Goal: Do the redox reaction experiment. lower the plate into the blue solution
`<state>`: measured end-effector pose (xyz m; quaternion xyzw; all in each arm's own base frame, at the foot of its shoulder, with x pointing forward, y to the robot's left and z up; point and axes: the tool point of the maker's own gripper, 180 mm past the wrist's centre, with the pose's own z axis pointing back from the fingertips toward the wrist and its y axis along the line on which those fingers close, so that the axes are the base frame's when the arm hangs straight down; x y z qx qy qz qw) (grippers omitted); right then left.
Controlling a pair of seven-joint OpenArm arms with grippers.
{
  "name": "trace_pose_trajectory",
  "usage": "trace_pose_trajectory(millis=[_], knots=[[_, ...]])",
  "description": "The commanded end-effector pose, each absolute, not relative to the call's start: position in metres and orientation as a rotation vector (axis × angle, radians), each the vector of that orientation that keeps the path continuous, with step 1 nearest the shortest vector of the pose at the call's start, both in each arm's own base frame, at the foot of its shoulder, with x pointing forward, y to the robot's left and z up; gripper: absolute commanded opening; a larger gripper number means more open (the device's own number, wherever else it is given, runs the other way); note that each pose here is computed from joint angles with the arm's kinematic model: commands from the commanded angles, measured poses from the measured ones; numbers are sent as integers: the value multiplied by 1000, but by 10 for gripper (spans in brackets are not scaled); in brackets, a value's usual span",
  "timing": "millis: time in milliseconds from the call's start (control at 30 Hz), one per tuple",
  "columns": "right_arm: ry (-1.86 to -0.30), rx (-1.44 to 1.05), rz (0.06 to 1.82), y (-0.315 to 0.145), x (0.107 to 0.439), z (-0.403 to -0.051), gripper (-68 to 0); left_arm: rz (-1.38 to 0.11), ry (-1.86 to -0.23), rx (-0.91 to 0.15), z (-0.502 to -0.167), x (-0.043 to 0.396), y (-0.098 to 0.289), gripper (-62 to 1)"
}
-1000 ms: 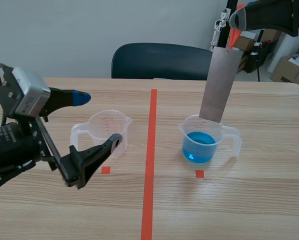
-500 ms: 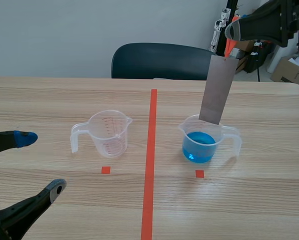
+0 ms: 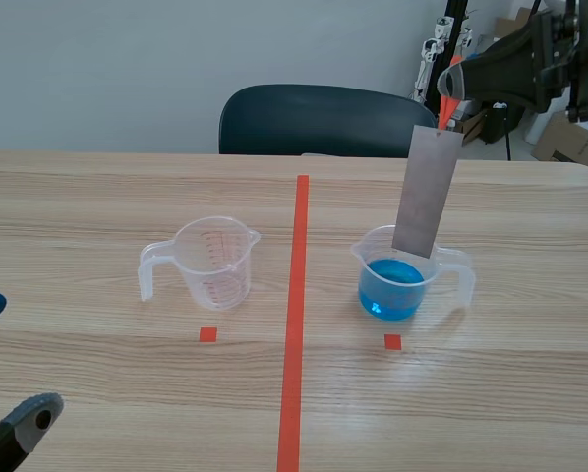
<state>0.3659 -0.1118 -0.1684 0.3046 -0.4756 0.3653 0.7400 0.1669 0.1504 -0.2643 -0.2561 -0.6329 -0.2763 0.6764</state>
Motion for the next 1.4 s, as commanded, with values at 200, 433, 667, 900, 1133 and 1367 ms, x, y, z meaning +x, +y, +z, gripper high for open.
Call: trace_pose_trajectory(millis=[200,433,667,900,1133,1367], knots=[[-1069,675,830,-103,367,-165,-671,-539,-1512,-612,-243,147,161,14],[-1057,685,836,-96,366,-171,-671,-427,-1591,-544,-235,139,175,14],[-1039,664,848,-89,368,-185,-671,-351,-1606,-475,-247,124,169,14],[-1025,655,835,-88,372,-196,-671,-377,-1645,-423,-255,117,143,14],[-1019,645,843,-86,373,-200,-671,-474,-1658,-460,-259,123,118,14],[-1009,633,851,-84,372,-206,-671,-517,-1625,-464,-280,127,114,14]])
